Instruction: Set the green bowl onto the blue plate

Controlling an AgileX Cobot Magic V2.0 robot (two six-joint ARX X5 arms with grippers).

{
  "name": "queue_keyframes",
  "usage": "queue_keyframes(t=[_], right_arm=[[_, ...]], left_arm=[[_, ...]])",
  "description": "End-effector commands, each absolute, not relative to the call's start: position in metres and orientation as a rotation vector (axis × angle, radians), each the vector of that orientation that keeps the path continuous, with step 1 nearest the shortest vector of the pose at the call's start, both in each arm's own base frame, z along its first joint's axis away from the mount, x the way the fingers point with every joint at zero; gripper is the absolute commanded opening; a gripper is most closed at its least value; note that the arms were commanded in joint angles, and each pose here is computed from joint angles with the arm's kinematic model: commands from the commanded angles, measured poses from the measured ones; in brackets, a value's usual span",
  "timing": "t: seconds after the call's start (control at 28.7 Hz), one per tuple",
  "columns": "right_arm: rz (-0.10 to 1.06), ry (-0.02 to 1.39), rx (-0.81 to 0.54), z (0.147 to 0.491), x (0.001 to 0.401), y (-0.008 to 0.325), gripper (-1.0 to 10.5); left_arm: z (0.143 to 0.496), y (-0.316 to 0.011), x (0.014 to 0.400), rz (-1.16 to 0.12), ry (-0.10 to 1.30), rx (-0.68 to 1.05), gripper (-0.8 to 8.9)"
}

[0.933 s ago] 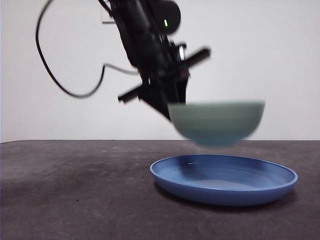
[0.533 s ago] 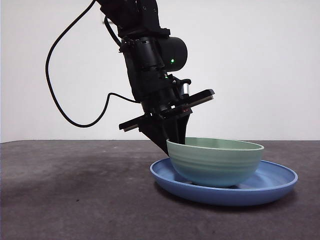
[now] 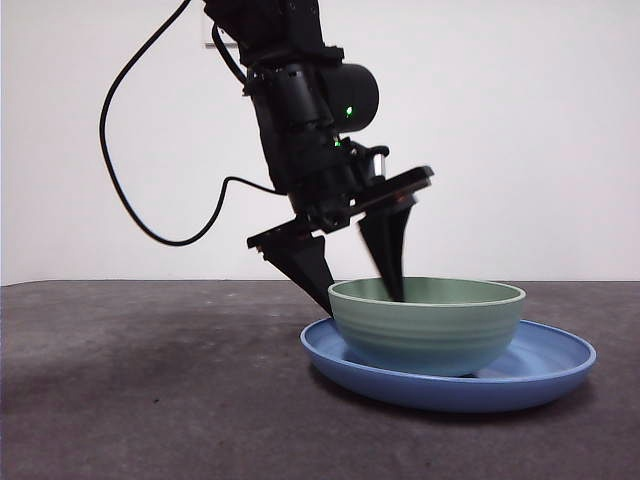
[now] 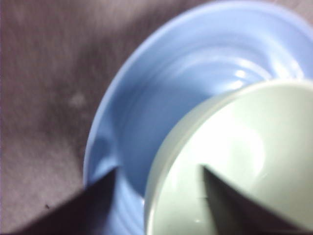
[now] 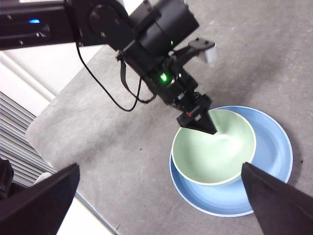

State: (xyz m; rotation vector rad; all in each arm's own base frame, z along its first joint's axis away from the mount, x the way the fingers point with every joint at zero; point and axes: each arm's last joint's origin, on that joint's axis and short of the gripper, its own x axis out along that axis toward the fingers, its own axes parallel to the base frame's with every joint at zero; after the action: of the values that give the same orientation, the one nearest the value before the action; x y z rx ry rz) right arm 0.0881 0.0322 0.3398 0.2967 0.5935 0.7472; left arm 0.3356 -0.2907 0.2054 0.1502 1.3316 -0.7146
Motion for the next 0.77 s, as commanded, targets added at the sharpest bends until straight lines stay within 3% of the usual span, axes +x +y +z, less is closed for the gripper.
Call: queue_keyframes(t=[0.03, 0.07, 0.14, 0.21, 0.49, 0.77], right_arm=[[0.756, 0.569, 0.287, 0.345, 0.088, 0.032, 6.1], [0.756, 0.569, 0.287, 0.345, 0.088, 0.032, 6.1], [0.756, 0.569, 0.287, 0.345, 0.088, 0.032, 6.1], [0.756, 0.570, 0.287, 0.345, 0.088, 0.032, 6.1], [0.756, 0.569, 0.286, 0.345, 0.088, 0.032, 6.1], [0.756, 0.569, 0.285, 0.345, 0.088, 0.032, 6.1]], left_arm=[[0.218, -0.300, 0.339, -0.745, 1.297, 0.163, 4.15], [0.228, -0.299, 0.339, -0.747, 1.294, 0.162, 4.26], [0.250, -0.294, 0.335, -0.754, 1.293, 0.177, 5.66], [0.274, -0.285, 0.325, -0.796, 1.269, 0.229, 6.26], [0.388, -0.212, 0.253, -0.864, 1.056, 0.254, 6.26], [0.401, -0.154, 0.182, -0.899, 0.895, 0.250, 6.26]])
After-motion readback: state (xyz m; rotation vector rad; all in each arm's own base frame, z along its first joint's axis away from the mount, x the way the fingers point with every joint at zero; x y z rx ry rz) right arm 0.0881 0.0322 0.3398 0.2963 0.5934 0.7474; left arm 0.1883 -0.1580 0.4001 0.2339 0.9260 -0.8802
